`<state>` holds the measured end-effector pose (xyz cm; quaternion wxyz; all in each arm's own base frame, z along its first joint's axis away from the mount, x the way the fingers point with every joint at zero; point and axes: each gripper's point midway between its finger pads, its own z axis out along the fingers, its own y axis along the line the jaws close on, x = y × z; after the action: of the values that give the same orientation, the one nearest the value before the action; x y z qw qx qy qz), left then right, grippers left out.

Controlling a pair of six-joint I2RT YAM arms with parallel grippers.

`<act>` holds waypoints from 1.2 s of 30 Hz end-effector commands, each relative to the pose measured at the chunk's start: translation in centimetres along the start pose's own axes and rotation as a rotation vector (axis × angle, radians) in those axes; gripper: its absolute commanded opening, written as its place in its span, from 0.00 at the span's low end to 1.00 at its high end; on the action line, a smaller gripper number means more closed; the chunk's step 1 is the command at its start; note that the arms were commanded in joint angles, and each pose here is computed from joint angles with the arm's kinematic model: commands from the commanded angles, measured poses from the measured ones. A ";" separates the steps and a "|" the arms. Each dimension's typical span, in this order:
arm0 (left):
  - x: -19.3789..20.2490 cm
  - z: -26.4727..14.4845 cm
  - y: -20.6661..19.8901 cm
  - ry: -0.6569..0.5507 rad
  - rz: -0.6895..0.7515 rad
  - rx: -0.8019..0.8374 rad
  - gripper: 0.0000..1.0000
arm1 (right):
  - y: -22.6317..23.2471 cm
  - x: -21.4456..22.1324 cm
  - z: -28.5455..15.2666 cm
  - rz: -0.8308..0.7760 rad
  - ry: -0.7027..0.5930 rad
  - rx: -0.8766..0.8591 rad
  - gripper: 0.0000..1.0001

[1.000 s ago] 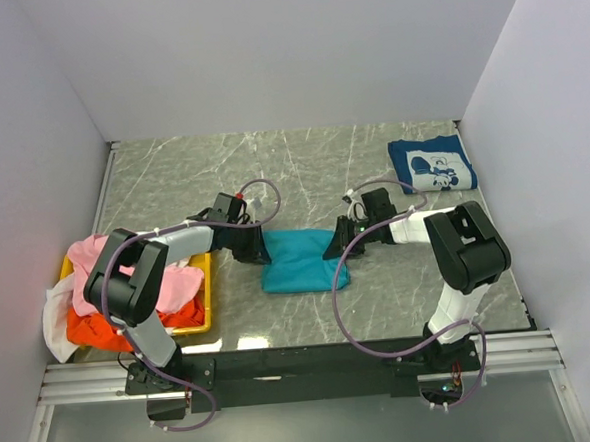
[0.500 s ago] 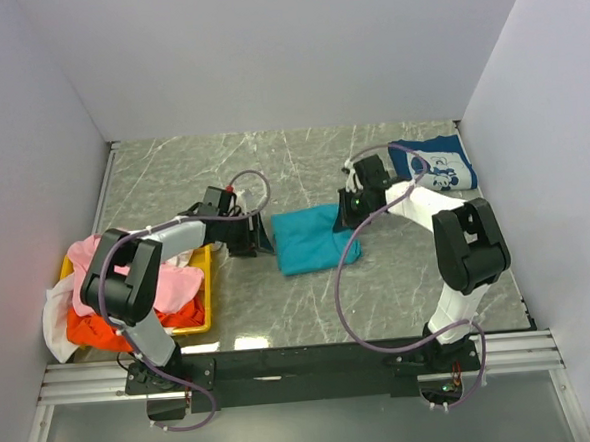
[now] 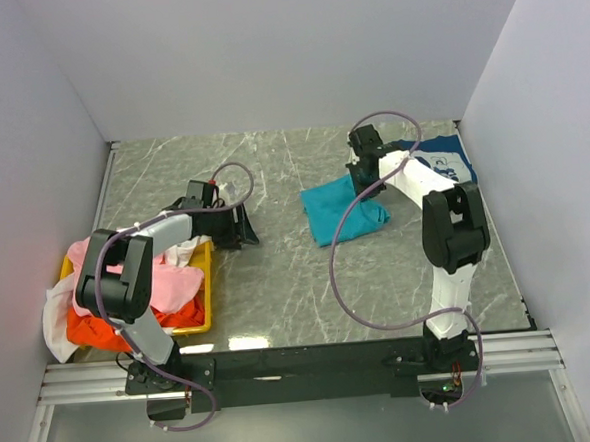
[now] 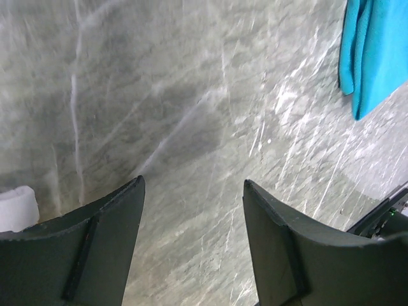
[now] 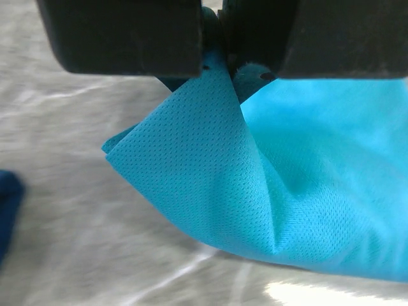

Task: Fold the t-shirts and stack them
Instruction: Neatly place the folded tshirt to the corner

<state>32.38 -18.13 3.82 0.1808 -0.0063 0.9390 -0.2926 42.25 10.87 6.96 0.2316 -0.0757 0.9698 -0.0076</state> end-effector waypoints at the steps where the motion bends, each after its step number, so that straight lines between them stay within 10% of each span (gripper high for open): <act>1: -2.1 -0.6 -1.1 -0.040 0.053 0.037 0.69 | -4.0 -1.5 -0.2 -0.075 -0.001 0.160 0.00; 14: -1.4 -0.9 -1.3 -0.053 0.033 0.060 0.69 | -13.2 -6.0 -1.5 -0.128 -0.092 0.455 0.00; 36: 0.1 -0.4 -0.3 -0.025 0.001 0.038 0.69 | -17.7 -13.6 -10.0 -0.042 -0.263 0.360 0.00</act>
<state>32.27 -18.15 3.66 0.1852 -0.0138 0.9342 -0.3046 51.87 -5.22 21.05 0.3509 -0.0432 0.9156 -0.1913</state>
